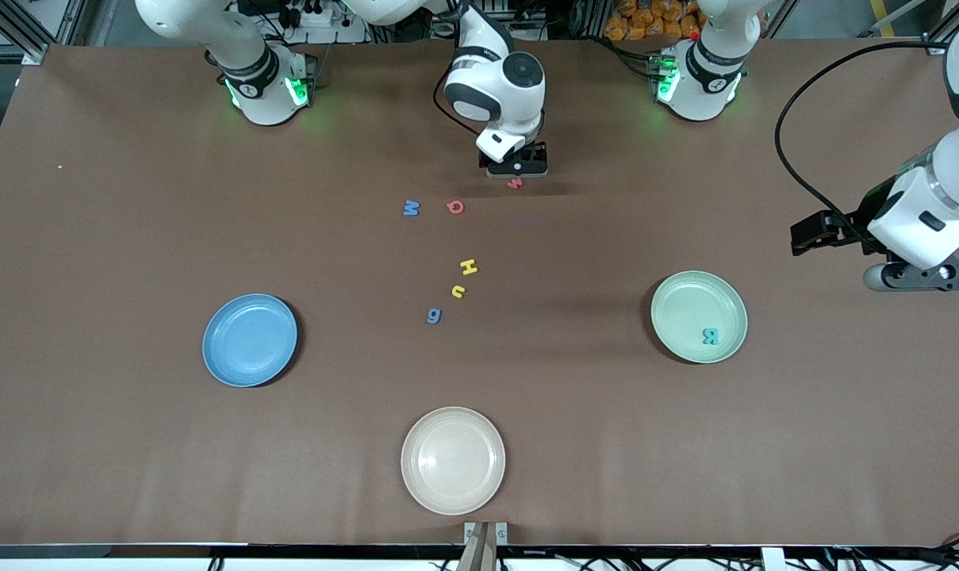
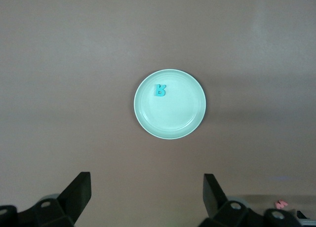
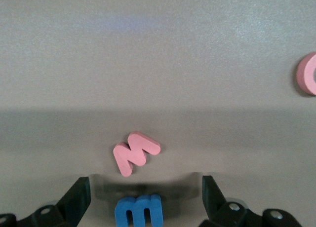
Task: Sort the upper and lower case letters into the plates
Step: 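Lower the right gripper and grasp the blue letter m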
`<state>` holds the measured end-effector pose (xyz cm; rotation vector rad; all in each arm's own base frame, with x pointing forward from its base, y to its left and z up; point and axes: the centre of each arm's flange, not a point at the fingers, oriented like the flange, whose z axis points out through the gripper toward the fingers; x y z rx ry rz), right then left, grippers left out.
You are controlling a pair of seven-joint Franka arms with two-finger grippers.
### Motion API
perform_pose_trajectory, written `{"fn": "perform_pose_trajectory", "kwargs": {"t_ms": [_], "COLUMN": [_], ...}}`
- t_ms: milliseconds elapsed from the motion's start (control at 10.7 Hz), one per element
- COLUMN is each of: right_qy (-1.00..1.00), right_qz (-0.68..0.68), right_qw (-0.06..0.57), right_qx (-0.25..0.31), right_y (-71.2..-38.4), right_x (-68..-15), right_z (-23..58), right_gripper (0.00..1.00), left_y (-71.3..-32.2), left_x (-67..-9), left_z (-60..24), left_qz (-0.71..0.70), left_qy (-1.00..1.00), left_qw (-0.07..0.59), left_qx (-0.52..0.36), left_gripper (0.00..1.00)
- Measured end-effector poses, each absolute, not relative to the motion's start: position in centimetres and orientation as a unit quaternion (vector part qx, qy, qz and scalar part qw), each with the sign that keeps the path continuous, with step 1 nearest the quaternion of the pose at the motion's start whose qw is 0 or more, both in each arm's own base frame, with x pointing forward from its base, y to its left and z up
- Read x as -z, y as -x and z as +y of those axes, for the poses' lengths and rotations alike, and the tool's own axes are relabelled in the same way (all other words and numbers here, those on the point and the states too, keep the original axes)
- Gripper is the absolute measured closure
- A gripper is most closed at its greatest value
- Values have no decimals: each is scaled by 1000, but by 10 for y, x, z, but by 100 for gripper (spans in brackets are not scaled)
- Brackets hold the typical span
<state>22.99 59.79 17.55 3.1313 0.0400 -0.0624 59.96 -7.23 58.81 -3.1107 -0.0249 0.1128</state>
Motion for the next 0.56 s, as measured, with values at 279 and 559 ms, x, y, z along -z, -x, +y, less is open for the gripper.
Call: {"fn": "perform_pose_trajectory", "kwargs": {"t_ms": [279, 559], "right_qy": [-1000, -1000], "right_qz": [13, 12], "right_qw": [-2, -1], "right_qx": [17, 17], "right_y": [-231, -233], "right_x": [-171, -169], "right_z": [599, 598], "right_gripper": [0, 0], "left_y": [-592, -591], "left_x": [-601, -602], "left_z": [-79, -80], "left_qz": [-14, -14], "left_qy": [999, 999], "left_qw": [24, 25], "left_qx": [-26, -26], "left_gripper": [0, 0]}}
